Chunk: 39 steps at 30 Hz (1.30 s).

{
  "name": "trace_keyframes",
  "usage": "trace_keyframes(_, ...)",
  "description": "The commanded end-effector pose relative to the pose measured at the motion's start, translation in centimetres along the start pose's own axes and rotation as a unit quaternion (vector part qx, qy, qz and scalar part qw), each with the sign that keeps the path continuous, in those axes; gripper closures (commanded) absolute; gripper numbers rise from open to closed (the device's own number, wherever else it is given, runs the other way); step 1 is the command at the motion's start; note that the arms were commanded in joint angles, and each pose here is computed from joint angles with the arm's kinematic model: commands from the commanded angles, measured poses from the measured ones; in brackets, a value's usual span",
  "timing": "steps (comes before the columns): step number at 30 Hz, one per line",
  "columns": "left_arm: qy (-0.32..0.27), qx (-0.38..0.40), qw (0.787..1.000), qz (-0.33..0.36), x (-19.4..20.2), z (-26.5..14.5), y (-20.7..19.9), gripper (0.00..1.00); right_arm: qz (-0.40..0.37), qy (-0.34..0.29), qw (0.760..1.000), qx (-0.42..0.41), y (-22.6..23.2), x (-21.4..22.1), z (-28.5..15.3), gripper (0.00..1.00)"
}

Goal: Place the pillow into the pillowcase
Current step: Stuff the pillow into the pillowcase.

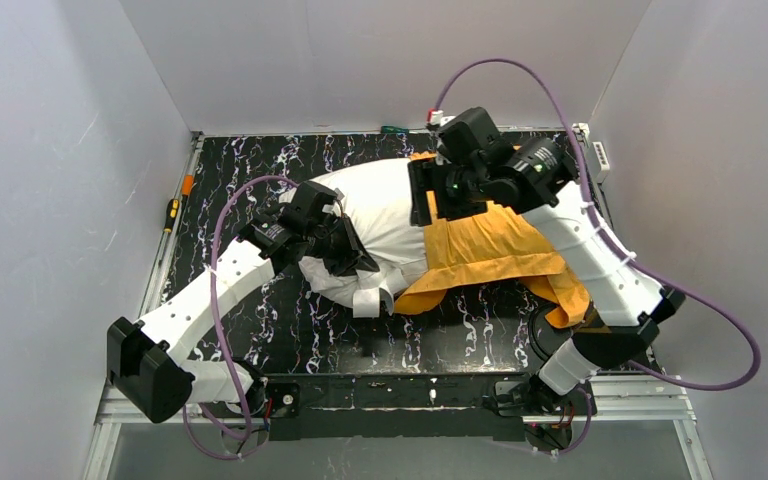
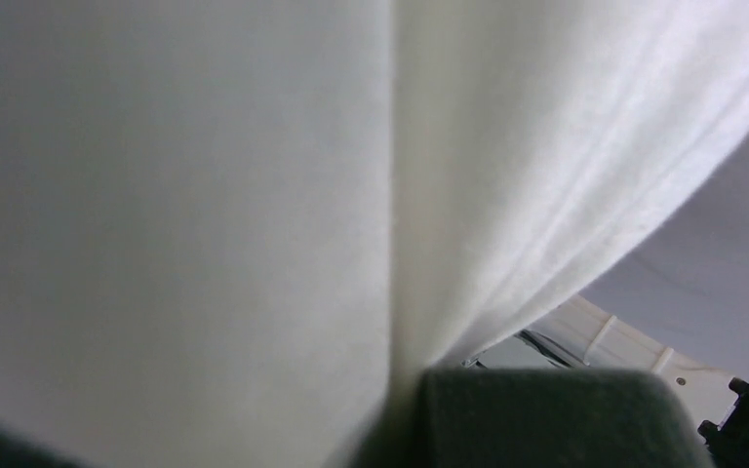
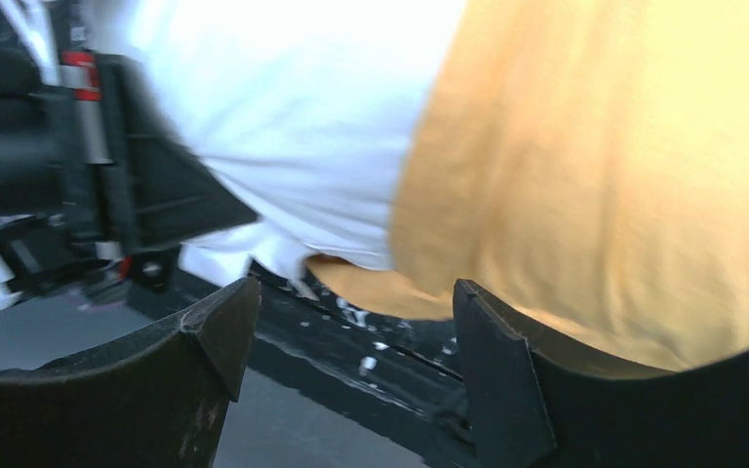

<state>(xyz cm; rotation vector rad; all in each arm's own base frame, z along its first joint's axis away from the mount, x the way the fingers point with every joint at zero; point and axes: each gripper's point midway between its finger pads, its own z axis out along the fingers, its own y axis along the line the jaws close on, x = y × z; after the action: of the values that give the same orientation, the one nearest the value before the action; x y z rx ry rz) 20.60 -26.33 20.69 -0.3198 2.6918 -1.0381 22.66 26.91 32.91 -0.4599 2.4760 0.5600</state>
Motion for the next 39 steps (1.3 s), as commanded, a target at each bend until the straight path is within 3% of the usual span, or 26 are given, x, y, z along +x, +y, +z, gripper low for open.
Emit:
trace_keyframes(1,0.0,0.028,1.0,0.003,-0.2,-1.1,-1.8,1.0,-0.033,-0.011,0.989,0.143,-6.0,0.8,-2.3,0.2)
trace_keyframes(6,0.011,0.027,1.0,0.005,-0.2,-0.8,-2.0,1.0,-0.052,0.002,0.992,0.117,-5.3,1.0,0.2,0.22)
trace_keyframes(10,0.02,0.027,0.999,0.0,0.0,-0.5,-2.0,1.0,-0.049,-0.005,0.995,0.085,-4.0,0.3,2.7,0.31)
trace_keyframes(15,0.025,0.024,0.999,-0.007,0.3,-0.2,-1.5,1.0,-0.056,0.007,0.993,0.107,-4.9,-0.1,5.7,0.39)
trace_keyframes(19,0.02,0.029,0.999,-0.007,0.4,-0.4,-1.4,1.0,-0.066,0.0,0.993,0.093,-4.3,-1.2,6.4,0.82)
trace_keyframes(21,0.018,0.027,0.999,-0.006,0.4,-0.5,-1.4,1.0,-0.074,-0.001,0.995,0.071,-3.5,-1.6,6.3,0.98)
trace_keyframes(28,0.019,0.034,0.999,0.0,0.1,-0.5,-2.1,1.0,-0.075,-0.036,0.993,-0.084,2.6,-3.6,3.0,0.99)
trace_keyframes(32,0.017,0.05,0.999,0.006,-0.7,-0.5,-3.6,1.0,-0.076,-0.068,0.966,-0.237,8.4,-5.1,0.0,0.99)
trace_keyframes(36,0.026,0.082,0.996,0.005,-1.6,0.3,-5.9,1.0,-0.053,-0.078,0.918,-0.386,13.5,-6.2,-2.2,0.99)
trace_keyframes(39,0.025,0.107,0.994,0.013,-2.7,0.7,-8.2,1.0,-0.015,-0.066,0.868,-0.493,16.8,-6.2,-3.1,0.99)
